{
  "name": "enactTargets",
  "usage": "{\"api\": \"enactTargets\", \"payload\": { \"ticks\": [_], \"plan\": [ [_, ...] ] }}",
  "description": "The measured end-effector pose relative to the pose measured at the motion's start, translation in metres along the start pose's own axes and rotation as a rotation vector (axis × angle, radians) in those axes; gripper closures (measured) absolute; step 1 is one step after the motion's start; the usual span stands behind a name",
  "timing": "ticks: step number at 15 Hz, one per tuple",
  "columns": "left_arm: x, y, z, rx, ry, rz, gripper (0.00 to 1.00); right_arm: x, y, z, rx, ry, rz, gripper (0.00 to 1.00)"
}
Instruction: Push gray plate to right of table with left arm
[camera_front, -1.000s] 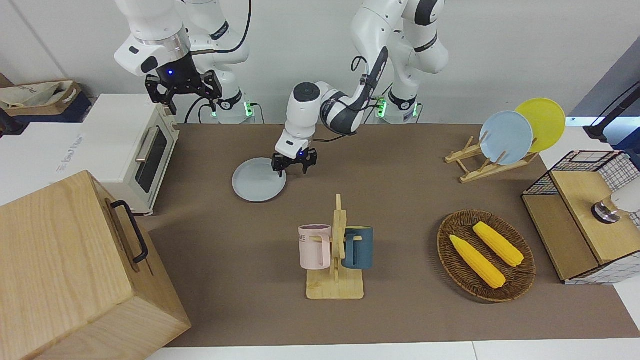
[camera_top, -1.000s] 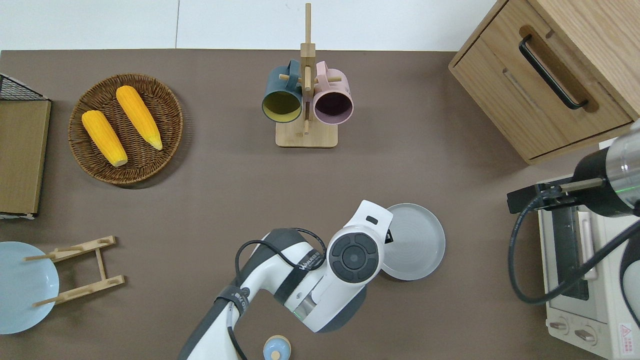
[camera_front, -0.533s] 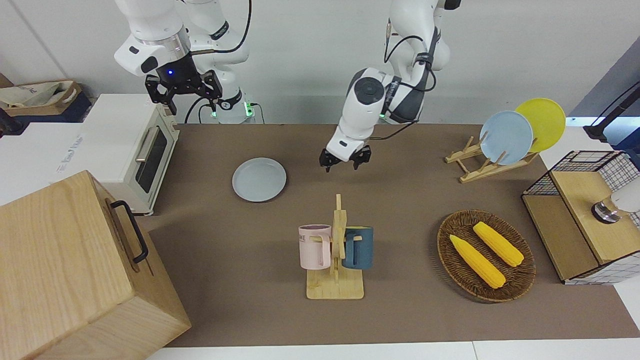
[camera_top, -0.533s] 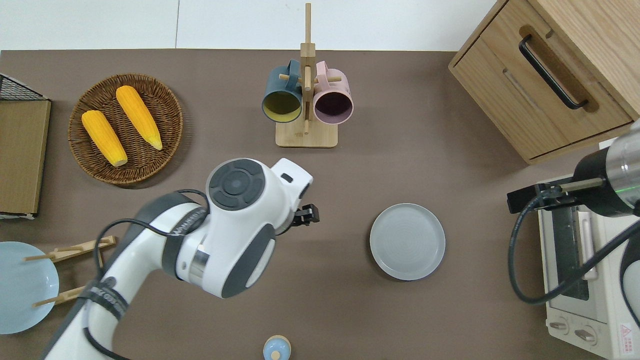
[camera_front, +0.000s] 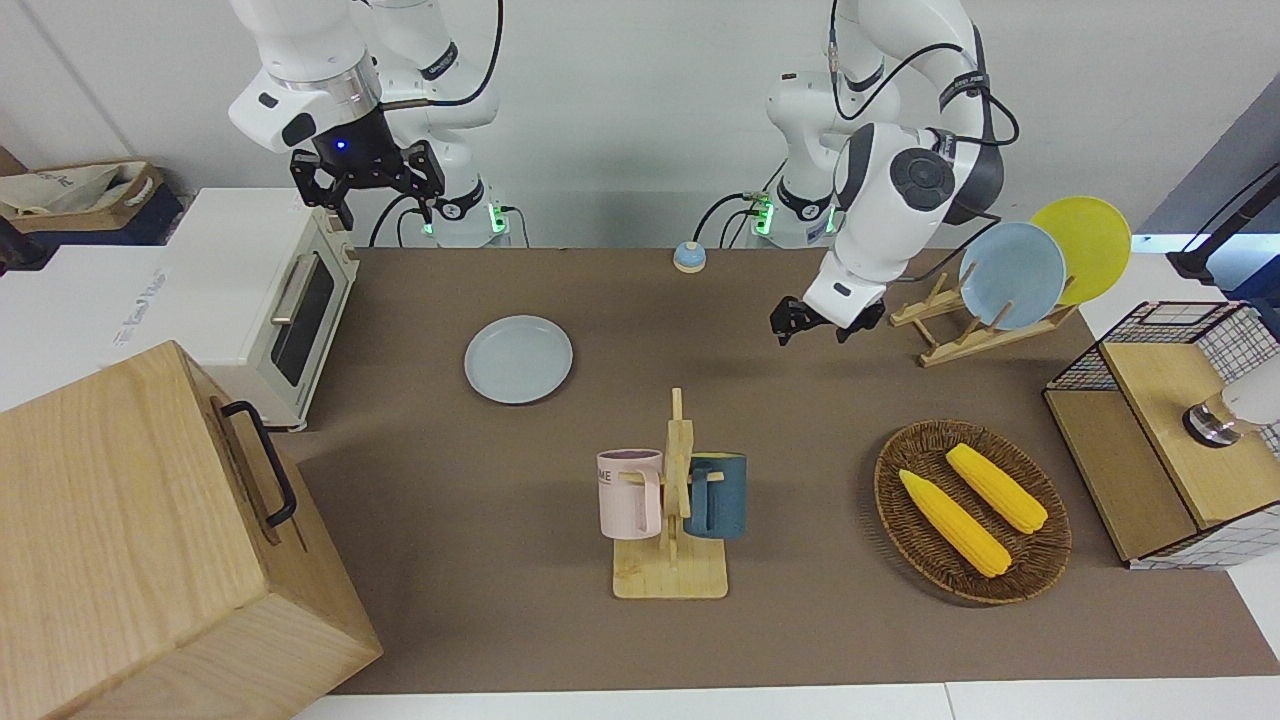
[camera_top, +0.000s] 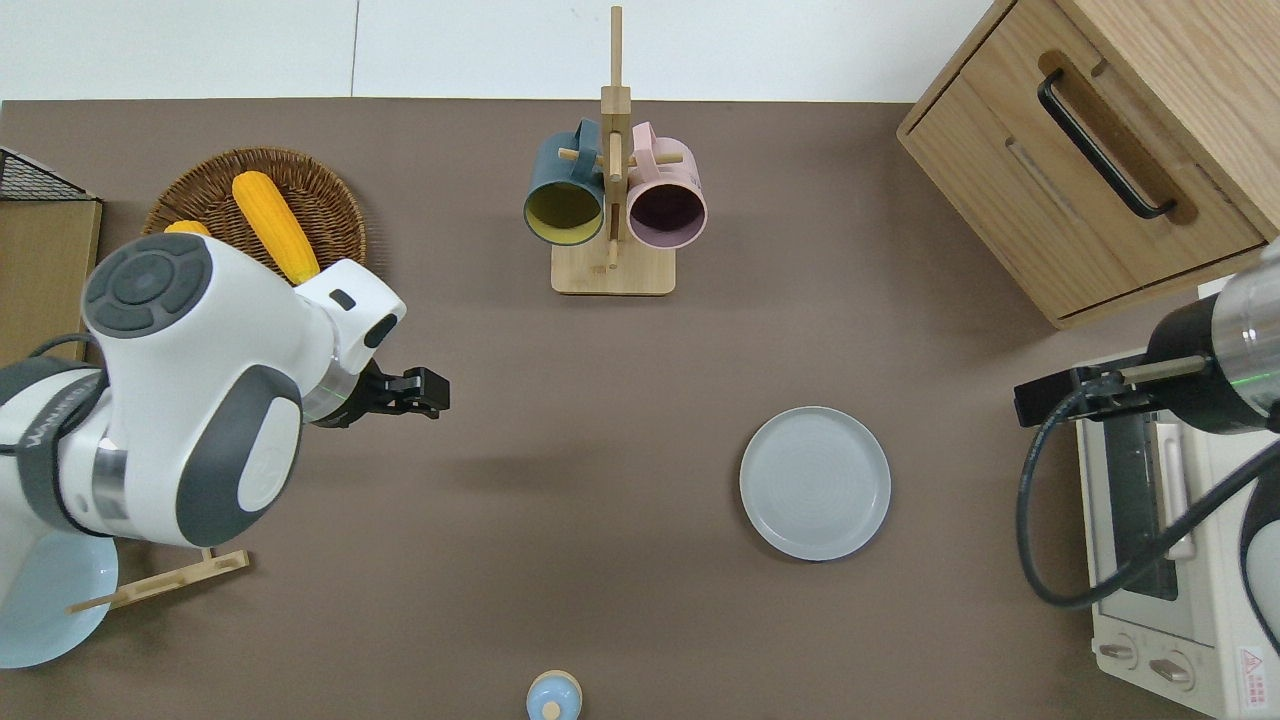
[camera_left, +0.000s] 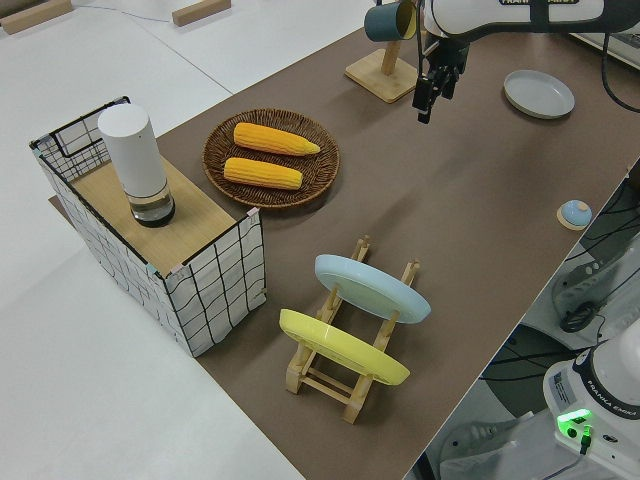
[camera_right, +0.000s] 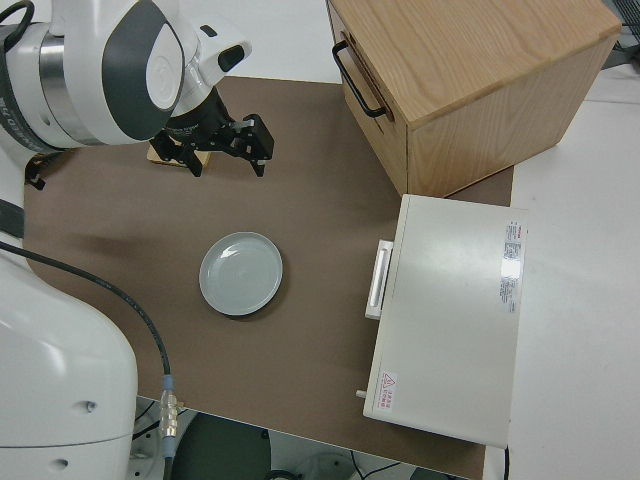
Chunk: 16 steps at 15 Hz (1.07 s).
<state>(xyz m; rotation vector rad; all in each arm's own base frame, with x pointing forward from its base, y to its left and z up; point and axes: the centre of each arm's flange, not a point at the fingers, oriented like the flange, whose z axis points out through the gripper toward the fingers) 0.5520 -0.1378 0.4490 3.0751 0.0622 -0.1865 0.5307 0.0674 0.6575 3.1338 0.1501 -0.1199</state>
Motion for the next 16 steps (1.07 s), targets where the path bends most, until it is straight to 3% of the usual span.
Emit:
{"api": "enactTargets", "payload": {
  "ticks": [3,9,13,16],
  "plan": [
    [0.006,-0.044,-0.035,0.01,0.06,0.019,0.0,0.0,0.0,0.0,0.0,0.0,0.0,0.01],
    [0.002,-0.108,-0.13,0.039,0.081,0.105,0.0,0.0,0.0,0.0,0.0,0.0,0.0,0.01],
    [0.0,-0.132,-0.15,0.049,0.093,0.159,0.0,0.0,0.0,0.0,0.0,0.0,0.0,0.01],
    [0.0,-0.145,-0.152,0.049,0.089,0.157,0.0,0.0,0.0,0.0,0.0,0.0,0.0,0.01]
  ]
}}
